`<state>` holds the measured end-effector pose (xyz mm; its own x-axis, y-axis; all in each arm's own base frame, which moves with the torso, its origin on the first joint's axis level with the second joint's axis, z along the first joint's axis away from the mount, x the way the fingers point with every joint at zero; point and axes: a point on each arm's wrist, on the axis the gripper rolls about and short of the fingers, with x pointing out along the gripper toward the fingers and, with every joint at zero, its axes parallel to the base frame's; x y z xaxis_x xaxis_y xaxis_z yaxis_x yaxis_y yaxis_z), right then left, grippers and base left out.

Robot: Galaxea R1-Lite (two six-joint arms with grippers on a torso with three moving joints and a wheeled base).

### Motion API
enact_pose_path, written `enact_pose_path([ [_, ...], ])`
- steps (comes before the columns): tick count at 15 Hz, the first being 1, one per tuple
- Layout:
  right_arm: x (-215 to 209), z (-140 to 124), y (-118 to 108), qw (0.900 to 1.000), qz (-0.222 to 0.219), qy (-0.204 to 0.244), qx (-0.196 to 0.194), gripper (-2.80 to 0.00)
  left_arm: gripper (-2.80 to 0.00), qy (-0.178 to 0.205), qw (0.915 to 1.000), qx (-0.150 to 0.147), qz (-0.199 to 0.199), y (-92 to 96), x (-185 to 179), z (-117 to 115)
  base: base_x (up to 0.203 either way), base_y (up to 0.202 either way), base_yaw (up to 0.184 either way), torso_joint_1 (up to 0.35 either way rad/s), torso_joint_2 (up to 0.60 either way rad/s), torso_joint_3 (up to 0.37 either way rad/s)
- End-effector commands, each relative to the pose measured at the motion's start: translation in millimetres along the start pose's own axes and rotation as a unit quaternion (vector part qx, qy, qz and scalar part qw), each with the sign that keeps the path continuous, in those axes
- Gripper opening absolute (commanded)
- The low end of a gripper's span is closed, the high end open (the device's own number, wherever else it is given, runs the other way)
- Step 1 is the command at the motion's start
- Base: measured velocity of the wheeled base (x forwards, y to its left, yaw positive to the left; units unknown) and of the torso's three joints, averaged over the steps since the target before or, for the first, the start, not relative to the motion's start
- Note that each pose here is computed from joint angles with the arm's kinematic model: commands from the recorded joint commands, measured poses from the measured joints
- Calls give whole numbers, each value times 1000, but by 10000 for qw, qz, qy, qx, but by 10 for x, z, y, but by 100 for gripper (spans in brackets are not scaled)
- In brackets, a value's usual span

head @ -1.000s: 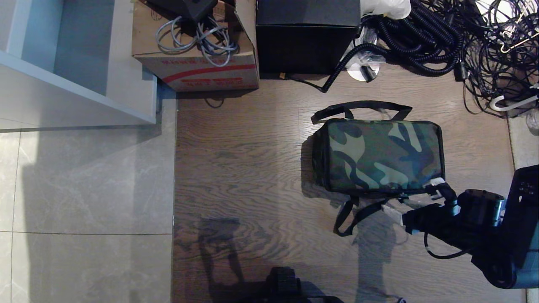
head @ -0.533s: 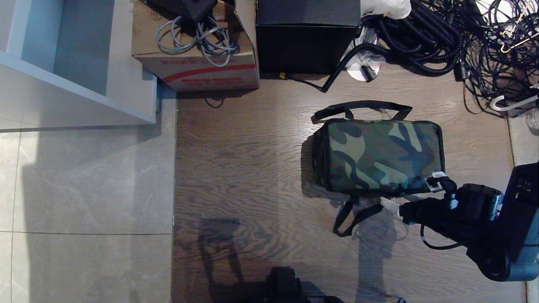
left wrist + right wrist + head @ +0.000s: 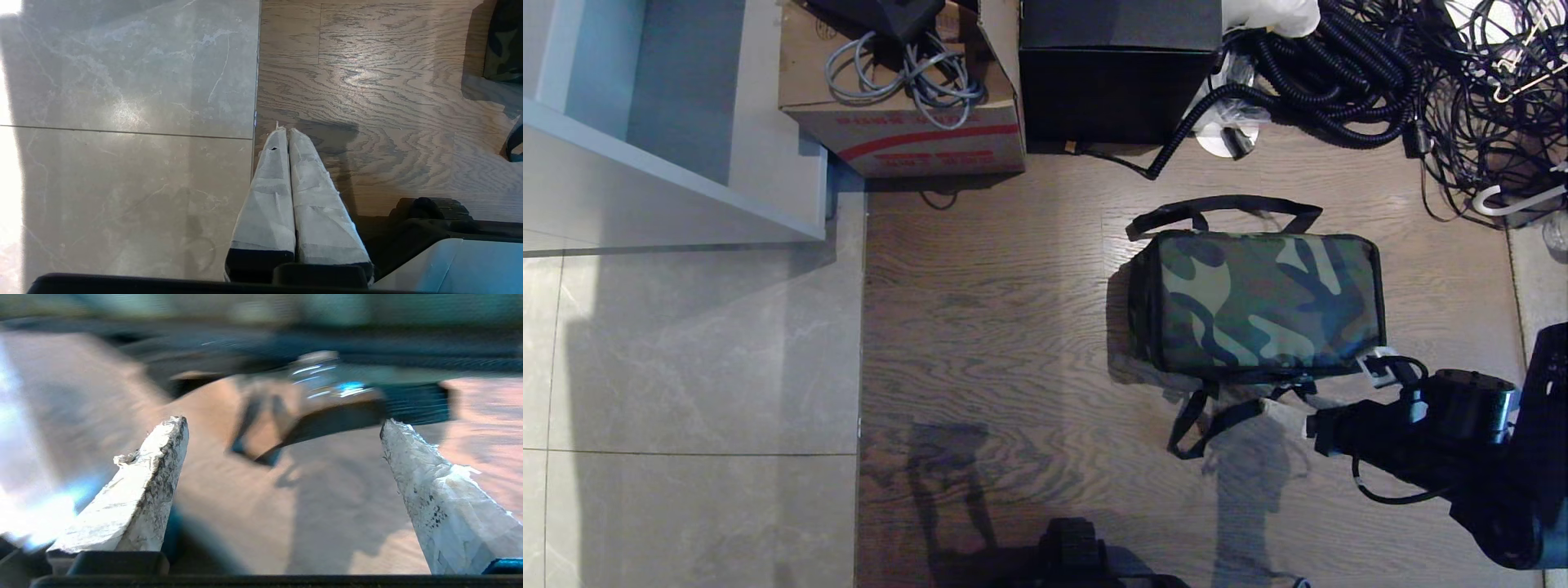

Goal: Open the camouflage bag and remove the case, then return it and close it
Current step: Open the top of the storage box

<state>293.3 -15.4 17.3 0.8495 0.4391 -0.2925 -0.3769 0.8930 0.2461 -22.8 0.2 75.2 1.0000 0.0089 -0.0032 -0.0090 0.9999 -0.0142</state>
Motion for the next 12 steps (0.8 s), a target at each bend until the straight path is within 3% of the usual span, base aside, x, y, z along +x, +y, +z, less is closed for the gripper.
enact_pose_path([
  [1, -123, 81, 92, 9997, 189, -95, -103, 0, -280, -1, 10000, -5, 1, 0, 0, 0, 0, 0, 0, 0, 0, 0],
  [7, 69, -125, 0, 9981, -177, 191, -564, 0, -280, -1, 10000, -5, 1, 0, 0, 0, 0, 0, 0, 0, 0, 0],
  [12, 191, 7, -76, 9970, -344, -136, -685, 0, -280, -1, 10000, -5, 1, 0, 0, 0, 0, 0, 0, 0, 0, 0],
])
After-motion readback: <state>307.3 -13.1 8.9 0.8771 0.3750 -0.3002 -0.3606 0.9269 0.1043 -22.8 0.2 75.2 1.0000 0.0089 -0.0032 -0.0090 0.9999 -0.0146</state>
